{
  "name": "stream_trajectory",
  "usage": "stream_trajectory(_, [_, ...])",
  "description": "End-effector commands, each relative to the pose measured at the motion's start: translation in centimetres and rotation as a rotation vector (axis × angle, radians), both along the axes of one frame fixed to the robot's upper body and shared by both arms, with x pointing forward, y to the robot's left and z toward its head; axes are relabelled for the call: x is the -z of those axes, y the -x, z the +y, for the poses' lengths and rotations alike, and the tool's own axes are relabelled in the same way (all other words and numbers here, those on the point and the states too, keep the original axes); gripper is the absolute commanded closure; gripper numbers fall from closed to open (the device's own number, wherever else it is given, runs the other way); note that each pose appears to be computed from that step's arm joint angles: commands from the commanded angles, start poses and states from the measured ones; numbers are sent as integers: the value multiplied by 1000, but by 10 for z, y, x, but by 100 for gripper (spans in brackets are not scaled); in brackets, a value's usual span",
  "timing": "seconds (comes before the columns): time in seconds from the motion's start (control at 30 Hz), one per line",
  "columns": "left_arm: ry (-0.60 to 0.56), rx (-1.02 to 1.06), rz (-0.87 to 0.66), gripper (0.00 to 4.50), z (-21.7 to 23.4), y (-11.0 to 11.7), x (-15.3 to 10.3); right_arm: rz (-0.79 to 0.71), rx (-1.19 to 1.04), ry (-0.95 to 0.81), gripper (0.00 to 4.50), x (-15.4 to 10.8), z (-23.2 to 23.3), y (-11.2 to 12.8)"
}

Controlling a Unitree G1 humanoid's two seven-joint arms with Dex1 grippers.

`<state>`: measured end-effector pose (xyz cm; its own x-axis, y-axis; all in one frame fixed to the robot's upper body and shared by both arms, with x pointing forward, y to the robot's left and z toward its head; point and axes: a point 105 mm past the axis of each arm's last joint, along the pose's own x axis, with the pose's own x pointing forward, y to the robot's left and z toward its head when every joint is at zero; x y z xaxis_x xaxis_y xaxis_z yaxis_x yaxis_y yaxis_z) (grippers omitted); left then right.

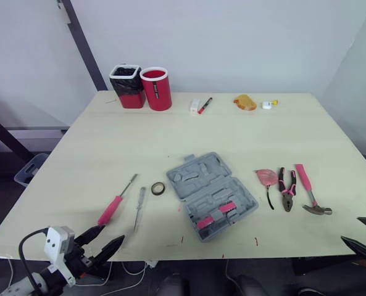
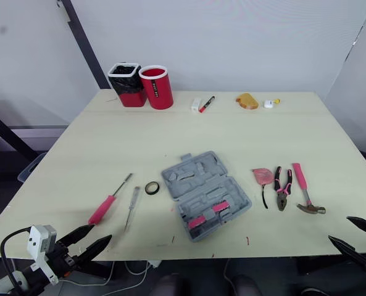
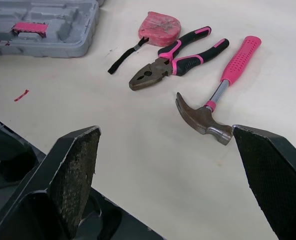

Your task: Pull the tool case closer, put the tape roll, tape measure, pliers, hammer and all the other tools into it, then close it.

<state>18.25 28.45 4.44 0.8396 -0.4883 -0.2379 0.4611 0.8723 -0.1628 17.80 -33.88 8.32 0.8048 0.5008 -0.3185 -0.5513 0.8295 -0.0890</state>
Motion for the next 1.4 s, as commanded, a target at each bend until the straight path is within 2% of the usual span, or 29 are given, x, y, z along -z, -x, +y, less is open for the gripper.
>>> stream_trajectory(0.03, [-17,41,-65,11,-4,-8,-18,-67,-11,18,7,-16,5,-8])
stream_trajectory(0.13, [0,165,-151,11,-34,-27,-50,-131,-54,-7,7,-33,33,-31])
stream_trajectory(0.27, [-46,267,-175,11,-57,-38,-65,-181,-81,-5,7,-52,59,-62])
stream_trajectory(0.47, [-188,324,-140,11,-70,-56,-69,-179,-196,25,7,-80,102,-111])
stream_trajectory(0.57, [-166,403,-114,11,-79,-67,-74,-143,-267,47,7,-85,124,-145])
stream_trajectory(0.63, [-197,453,-74,11,-83,-74,-68,-112,-309,98,7,-81,138,-171])
stream_trajectory(0.7, [-201,463,-36,0,-83,-82,-63,-72,-339,155,57,-73,147,-192])
stream_trajectory(0.73, [-207,489,-26,58,-85,-86,-61,-55,-378,212,78,-68,155,-201])
stream_trajectory(0.77, [-212,509,-17,87,-87,-89,-60,-43,-411,266,126,-64,162,-210])
stream_trajectory(0.8, [-227,530,-11,111,-89,-92,-57,-27,-450,309,156,-60,169,-216])
stream_trajectory(0.83, [-238,544,-5,172,-89,-94,-55,-12,-481,343,213,-57,174,-220])
stream_trajectory(0.87, [-243,550,1,194,-90,-95,-53,-1,-507,378,235,-53,179,-224])
stream_trajectory(1.0, [-273,573,25,378,-92,-98,-42,22,-582,490,425,-41,194,-234])
stream_trajectory(1.03, [-278,568,33,415,-93,-99,-39,23,-594,517,450,-38,198,-236])
stream_trajectory(1.07, [-282,564,39,447,-94,-100,-38,22,-603,537,450,-36,200,-237])
stream_trajectory(1.4, [-305,499,78,447,-112,-104,-15,25,-667,709,450,-8,221,-239])
